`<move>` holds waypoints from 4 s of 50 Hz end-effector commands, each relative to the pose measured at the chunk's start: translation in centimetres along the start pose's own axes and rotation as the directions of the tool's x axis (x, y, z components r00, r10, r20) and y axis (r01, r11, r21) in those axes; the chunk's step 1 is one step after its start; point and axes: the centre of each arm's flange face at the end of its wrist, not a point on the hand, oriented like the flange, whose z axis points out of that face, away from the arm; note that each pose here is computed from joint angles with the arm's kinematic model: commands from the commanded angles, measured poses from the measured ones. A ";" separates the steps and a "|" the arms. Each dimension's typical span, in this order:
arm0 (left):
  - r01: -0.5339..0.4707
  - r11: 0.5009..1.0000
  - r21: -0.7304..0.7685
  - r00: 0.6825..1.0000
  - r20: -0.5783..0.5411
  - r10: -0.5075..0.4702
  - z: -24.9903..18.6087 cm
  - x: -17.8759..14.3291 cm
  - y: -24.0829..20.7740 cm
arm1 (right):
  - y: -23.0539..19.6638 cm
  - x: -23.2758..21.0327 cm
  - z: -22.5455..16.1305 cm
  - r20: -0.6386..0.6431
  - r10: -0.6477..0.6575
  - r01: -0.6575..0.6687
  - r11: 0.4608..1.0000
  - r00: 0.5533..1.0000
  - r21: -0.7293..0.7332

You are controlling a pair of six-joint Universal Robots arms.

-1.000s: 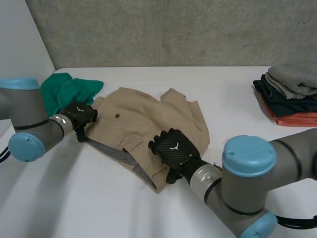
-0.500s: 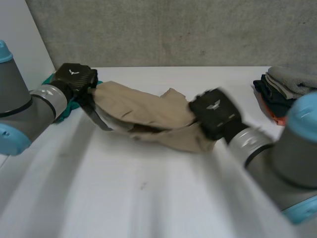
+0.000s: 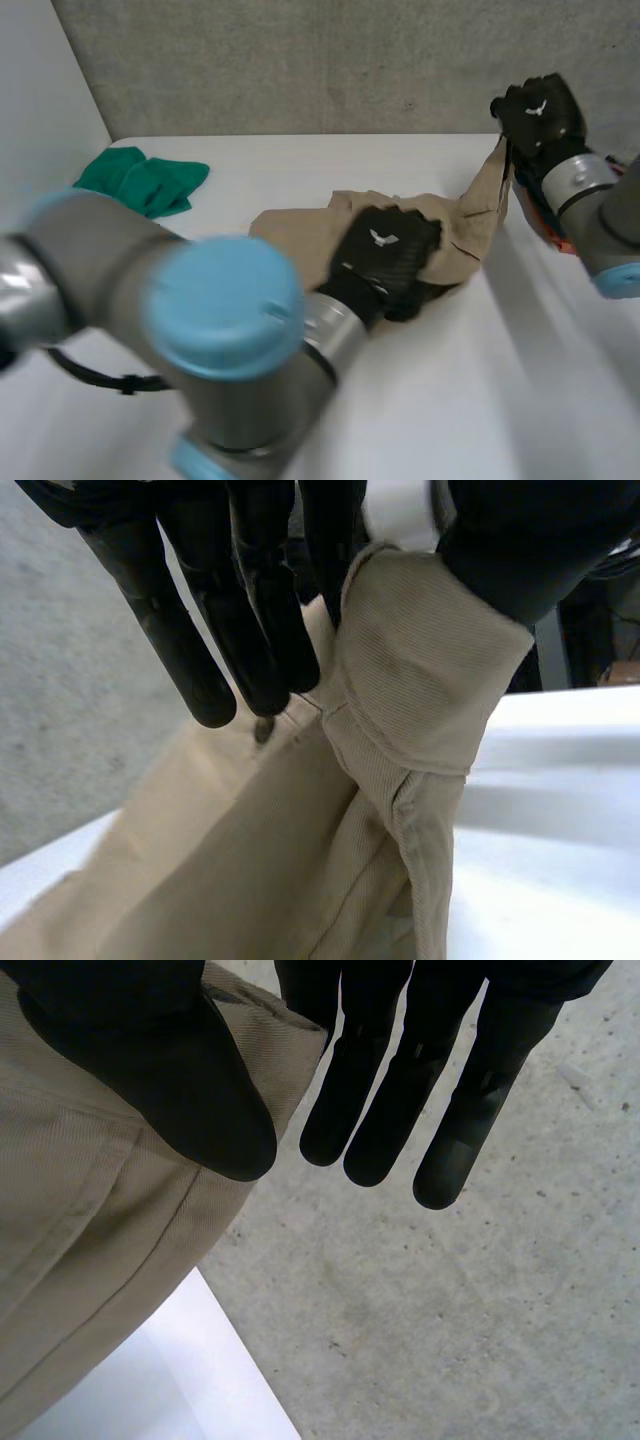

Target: Fold the laundry.

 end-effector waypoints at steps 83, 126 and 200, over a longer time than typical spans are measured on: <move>-0.346 0.868 -0.356 0.919 0.057 0.390 3.9 -22.5 10.0 | -9.7 -17.4 -24.0 0.372 0.486 -0.264 0.819 0.790 -0.510; -0.408 0.864 -0.296 0.863 0.185 0.471 6.2 -22.7 8.6 | -7.6 -21.1 -26.1 0.592 0.247 -0.009 0.927 0.767 -0.375; -0.608 0.777 0.165 0.680 0.613 0.402 11.8 -28.7 -5.7 | 3.0 -2.8 4.9 -0.271 0.412 -0.422 0.906 0.870 0.020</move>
